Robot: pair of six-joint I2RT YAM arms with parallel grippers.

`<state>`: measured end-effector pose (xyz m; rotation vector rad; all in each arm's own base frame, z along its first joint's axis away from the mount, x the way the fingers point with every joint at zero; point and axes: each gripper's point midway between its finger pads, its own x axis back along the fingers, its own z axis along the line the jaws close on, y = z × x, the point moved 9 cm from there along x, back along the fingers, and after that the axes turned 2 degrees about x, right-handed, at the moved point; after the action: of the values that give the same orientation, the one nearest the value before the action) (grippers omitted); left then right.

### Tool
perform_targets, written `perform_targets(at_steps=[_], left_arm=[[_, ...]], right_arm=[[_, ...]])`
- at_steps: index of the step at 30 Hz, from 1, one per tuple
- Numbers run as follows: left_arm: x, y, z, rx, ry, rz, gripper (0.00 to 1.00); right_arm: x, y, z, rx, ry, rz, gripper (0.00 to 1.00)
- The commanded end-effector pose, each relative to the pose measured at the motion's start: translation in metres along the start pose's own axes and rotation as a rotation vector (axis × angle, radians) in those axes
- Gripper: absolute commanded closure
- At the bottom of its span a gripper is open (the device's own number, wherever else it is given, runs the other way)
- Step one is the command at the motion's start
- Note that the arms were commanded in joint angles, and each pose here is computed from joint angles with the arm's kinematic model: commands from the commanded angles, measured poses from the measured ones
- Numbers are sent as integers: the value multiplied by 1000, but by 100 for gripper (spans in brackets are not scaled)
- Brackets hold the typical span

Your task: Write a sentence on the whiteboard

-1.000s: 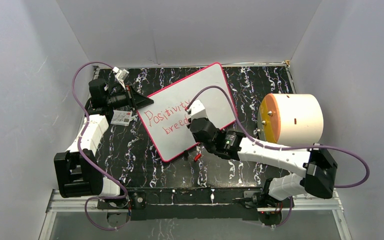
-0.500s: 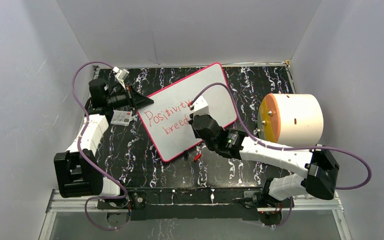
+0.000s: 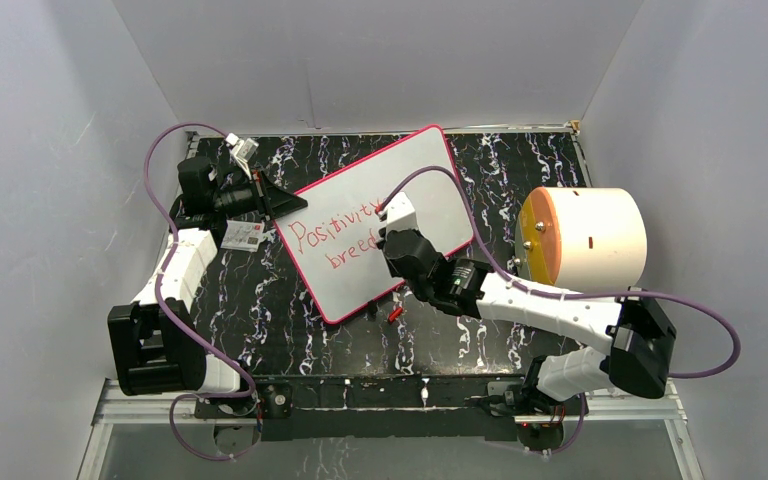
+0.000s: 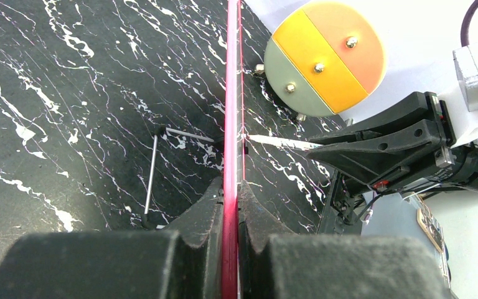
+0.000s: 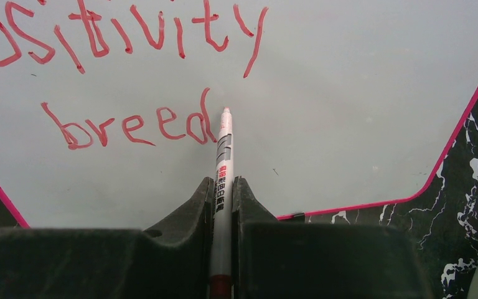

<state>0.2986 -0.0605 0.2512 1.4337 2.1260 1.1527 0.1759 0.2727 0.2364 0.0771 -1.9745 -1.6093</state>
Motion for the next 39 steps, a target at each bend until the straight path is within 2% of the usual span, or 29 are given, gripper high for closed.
perform_targets(at_steps=[1, 21, 31, 39], left_arm=[[-7, -21, 23, 33, 118, 47, 100], [-7, -21, 22, 32, 113, 48, 100], [-7, -21, 22, 31, 113, 48, 100], [-7, -22, 23, 32, 115, 48, 100]], right_arm=[[-4, 3, 0, -29, -24, -20, 100], [-13, 1, 0, -16, -49, -28, 100], [-10, 6, 3, -28, 4, -66, 100], [-9, 3, 4, -16, 30, -46, 100]])
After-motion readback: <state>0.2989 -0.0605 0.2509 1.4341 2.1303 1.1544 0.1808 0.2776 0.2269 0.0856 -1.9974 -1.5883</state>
